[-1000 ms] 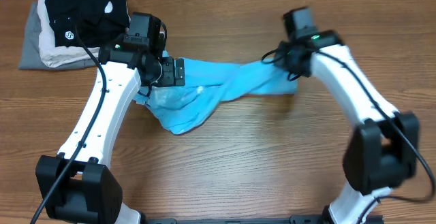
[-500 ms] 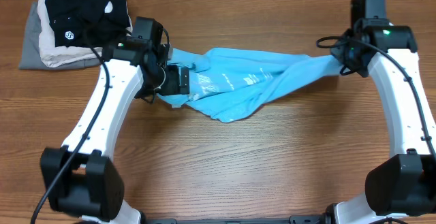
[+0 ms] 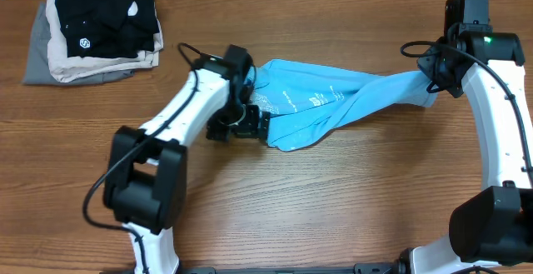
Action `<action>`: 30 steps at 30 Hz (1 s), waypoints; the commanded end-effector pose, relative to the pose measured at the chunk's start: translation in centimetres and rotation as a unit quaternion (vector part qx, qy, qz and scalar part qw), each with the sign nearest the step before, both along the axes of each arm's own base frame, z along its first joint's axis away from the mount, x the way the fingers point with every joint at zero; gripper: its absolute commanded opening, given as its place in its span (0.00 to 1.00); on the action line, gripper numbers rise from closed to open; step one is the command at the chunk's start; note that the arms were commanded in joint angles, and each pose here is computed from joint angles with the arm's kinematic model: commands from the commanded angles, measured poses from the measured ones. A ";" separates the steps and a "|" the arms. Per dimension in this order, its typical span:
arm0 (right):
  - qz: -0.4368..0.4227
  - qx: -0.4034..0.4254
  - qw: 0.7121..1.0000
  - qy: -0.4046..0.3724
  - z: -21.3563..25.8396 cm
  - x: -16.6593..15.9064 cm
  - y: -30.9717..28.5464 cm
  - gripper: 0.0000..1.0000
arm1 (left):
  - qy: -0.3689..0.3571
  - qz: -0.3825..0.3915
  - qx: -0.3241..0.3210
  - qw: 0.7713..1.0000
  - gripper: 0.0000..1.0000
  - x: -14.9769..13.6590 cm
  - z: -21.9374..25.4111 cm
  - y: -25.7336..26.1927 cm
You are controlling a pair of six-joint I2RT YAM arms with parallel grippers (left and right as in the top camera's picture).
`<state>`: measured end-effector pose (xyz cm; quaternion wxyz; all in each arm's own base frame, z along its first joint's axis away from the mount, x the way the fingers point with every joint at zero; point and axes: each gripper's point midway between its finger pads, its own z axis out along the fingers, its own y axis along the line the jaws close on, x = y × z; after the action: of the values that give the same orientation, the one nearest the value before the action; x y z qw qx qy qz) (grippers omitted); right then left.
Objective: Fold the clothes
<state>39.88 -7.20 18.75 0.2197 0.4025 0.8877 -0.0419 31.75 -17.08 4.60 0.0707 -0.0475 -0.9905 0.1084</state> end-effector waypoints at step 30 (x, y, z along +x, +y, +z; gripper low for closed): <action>0.007 0.030 1.000 -0.006 1.1 -0.7 1.0 0.04 | -0.029 0.036 0.004 0.999 0.04 5.8 -1.3 2.0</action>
<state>39.15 -6.06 18.20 0.1922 0.3992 0.8963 -0.0188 35.84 -16.54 1.12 0.0495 -0.0072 -0.9924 0.1126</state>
